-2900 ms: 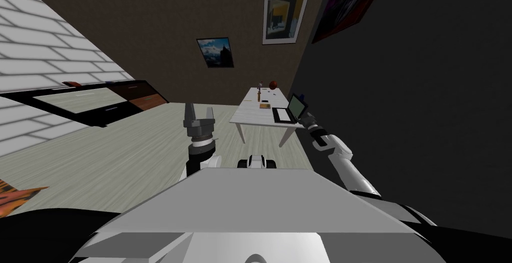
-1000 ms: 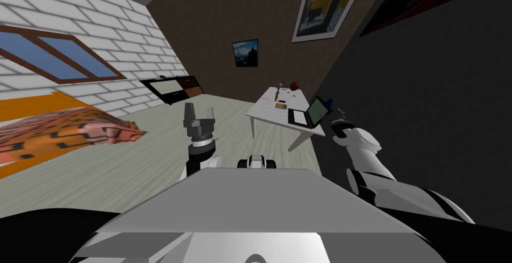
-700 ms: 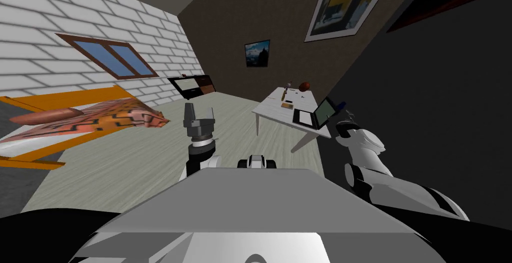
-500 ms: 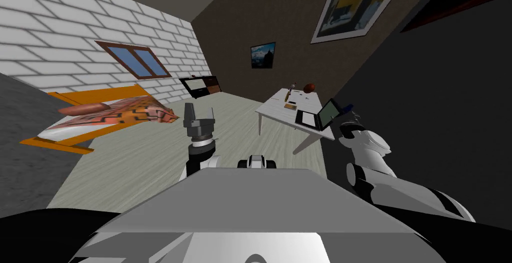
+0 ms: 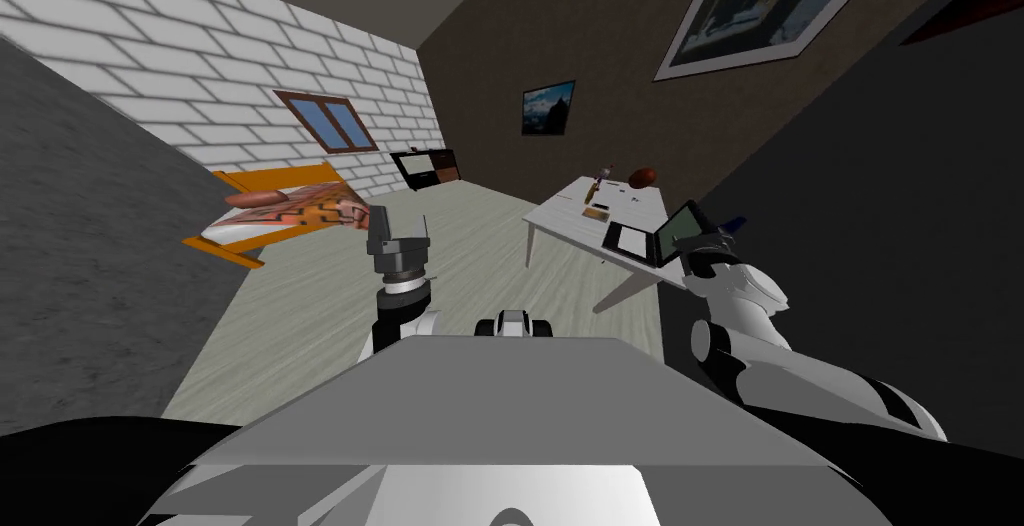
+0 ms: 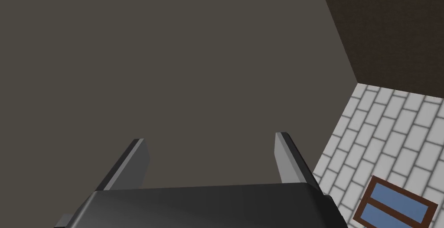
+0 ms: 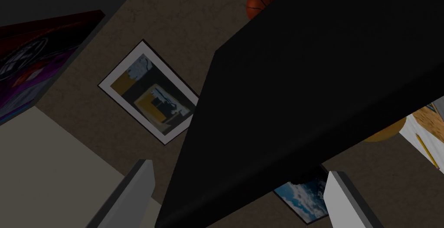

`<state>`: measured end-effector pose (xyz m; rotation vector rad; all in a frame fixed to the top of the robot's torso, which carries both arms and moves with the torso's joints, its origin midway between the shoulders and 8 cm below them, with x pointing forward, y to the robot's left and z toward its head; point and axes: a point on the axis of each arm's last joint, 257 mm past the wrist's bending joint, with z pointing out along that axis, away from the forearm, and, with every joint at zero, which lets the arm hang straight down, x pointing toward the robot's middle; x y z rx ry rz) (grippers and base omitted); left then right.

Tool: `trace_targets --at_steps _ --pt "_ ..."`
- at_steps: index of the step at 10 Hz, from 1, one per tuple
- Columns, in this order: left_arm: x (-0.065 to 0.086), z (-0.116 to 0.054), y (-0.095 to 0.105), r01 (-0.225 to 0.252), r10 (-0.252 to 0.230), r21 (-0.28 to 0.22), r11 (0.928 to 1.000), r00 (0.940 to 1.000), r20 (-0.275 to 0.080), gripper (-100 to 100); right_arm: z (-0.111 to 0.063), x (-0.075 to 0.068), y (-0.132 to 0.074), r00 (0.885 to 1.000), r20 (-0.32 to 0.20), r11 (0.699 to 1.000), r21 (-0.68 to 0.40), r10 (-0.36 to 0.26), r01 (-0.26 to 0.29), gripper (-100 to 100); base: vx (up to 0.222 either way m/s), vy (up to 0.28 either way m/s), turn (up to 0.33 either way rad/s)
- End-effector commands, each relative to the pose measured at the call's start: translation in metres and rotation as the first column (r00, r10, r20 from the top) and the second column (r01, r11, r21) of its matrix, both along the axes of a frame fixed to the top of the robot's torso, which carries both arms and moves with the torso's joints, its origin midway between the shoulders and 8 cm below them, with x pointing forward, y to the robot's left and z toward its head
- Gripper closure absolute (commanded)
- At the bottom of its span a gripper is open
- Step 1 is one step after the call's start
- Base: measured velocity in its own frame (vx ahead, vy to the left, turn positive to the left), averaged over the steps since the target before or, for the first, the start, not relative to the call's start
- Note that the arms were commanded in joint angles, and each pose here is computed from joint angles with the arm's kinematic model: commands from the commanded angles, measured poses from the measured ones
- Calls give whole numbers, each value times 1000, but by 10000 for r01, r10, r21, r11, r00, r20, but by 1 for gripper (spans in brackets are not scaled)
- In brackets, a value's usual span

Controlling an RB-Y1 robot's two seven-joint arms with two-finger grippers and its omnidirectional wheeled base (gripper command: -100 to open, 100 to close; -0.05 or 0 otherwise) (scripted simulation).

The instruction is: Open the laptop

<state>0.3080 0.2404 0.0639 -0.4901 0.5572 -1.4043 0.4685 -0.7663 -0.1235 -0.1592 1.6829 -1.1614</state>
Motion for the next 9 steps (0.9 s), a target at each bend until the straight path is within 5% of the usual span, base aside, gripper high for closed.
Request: trace_targets --at_steps 1,3,7,9 --pt "0 0 0 -3 3 1 10000 10000 -2 0 5 21 31 9958 43 9955 -245 919 -918 100 187 21 -443" --pt "0 0 0 -2 2 1 10000 10000 -1 0 5 21 31 9958 43 9955 -245 919 -918 100 149 22 -227" --pt "0 0 0 -3 3 2 10000 10000 -3 0 6 45 85 9729 54 9725 -313 2310 -2307 100 149 26 -318" --pt "0 0 0 -2 2 2 10000 10000 -1 0 10 52 96 9673 42 9664 -438 2536 -2531 100 117 20 -201"
